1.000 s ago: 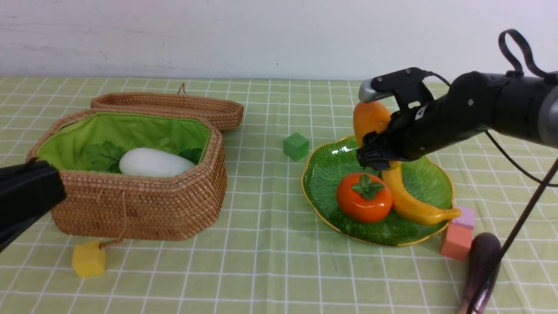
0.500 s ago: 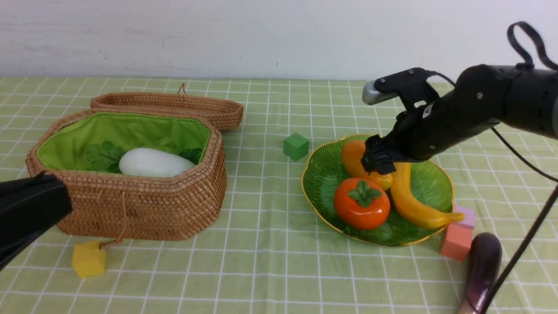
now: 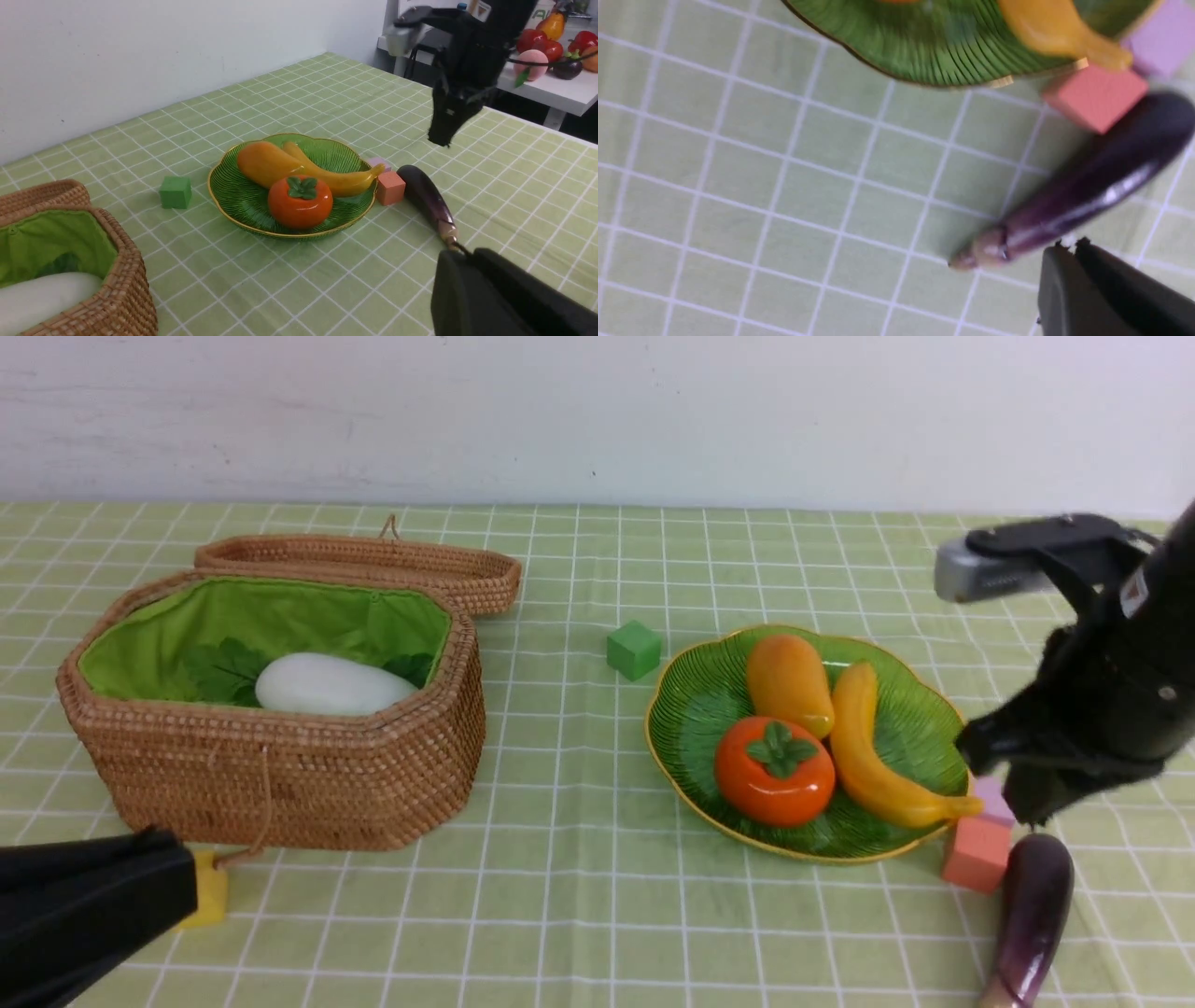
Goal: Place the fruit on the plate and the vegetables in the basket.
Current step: Grab an eggplant with your right arm and place it in the basket on the left.
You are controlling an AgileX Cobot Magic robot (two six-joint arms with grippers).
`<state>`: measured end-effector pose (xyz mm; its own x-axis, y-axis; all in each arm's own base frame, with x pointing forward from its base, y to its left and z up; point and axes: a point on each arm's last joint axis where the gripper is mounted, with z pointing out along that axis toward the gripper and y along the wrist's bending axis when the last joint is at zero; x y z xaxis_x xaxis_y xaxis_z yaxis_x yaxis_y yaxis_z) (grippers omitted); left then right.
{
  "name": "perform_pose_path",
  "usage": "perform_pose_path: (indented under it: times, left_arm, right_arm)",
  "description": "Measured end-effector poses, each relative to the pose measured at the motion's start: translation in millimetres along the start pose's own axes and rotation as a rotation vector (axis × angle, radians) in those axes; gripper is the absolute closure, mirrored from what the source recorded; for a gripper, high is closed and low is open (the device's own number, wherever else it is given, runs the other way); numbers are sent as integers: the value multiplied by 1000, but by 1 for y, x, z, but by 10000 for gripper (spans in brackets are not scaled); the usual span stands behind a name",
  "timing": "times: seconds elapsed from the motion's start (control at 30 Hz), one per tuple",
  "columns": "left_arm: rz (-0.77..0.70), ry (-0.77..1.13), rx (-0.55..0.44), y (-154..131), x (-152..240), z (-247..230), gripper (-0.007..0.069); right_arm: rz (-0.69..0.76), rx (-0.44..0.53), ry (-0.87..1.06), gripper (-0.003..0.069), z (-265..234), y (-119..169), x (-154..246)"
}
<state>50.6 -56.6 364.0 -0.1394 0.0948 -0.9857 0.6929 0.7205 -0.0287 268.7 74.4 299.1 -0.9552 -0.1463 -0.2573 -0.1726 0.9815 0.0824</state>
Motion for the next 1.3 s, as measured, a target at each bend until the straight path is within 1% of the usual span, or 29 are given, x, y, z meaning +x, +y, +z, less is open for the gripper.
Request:
perform_pose_path:
  times: [0.03, 0.07, 0.13, 0.17, 0.2, 0.27, 0.3, 0.33, 0.37, 0.43, 0.47, 0.5, 0.53, 0.57, 0.6, 0.63, 0.77, 0.87, 0.93, 1.03, 1.17, 1.2, 1.3]
  left_arm:
    - [0, 0, 0, 0, 0, 0, 627]
    - [4, 7, 1, 0, 1, 0, 627]
    - [7, 22, 8, -1, 2, 0, 627]
    - [7, 26, 11, -1, 2, 0, 627]
    - [7, 40, 19, -2, 4, 0, 627]
    - [8, 48, 24, -2, 4, 0, 625]
    - [8, 51, 26, -2, 5, 0, 625]
    - [9, 52, 25, -2, 5, 0, 625]
    - [9, 52, 25, -2, 5, 0, 624]
    - [9, 52, 25, -2, 5, 0, 623]
    - [9, 52, 25, -2, 5, 0, 623]
    - [9, 52, 25, -2, 5, 0, 623]
    - [9, 52, 25, -2, 5, 0, 623]
    - [9, 52, 25, -2, 5, 0, 623]
    - [9, 52, 25, -2, 5, 0, 623]
    - [9, 53, 26, -2, 5, 0, 623]
    - [9, 59, 30, -3, 5, 0, 623]
    - [9, 73, 39, -4, 7, 0, 624]
    - [9, 82, 45, -4, 7, 0, 624]
    - [10, 104, 58, -5, 9, -1, 624]
    - [10, 106, 60, -5, 10, -1, 624]
    - [10, 106, 60, -5, 10, -1, 624]
    - [10, 106, 60, -5, 10, -1, 624]
  right_arm:
    - [15, 8, 13, 627, 4, -2, 4]
    - [95, 36, 23, 626, 15, -15, 17]
    - [212, 55, 28, 605, 32, -32, 31]
    - [218, 55, 20, 601, 31, -33, 31]
    - [339, 55, 34, 557, 48, -45, 43]
    - [418, 45, 34, 505, 57, -51, 50]
    - [477, 32, 27, 438, 64, -55, 56]
    - [483, 30, 25, 428, 65, -56, 56]
    - [524, 14, 8, 337, 72, -57, 60]
    - [551, 1, -15, 242, 78, -58, 61]
    - [557, -3, -19, 219, 79, -58, 61]
    - [570, -10, -27, 162, 82, -58, 61]
    - [585, -22, -32, 62, 88, -58, 59]
    - [585, -21, -33, 53, 88, -58, 59]
    - [589, -29, -34, 9, 93, -58, 58]
    - [589, -32, -29, -10, 98, -59, 56]
    - [583, -38, -36, -13, 109, -60, 52]
    - [584, -32, -54, 35, 120, -62, 48]
    - [584, -29, -60, 54, 123, -63, 46]
    - [571, -24, -55, 120, 129, -65, 40]
    - [555, -17, -44, 168, 132, -66, 39]
    - [548, -13, -42, 190, 132, -66, 39]
    - [537, -6, -38, 219, 134, -67, 38]
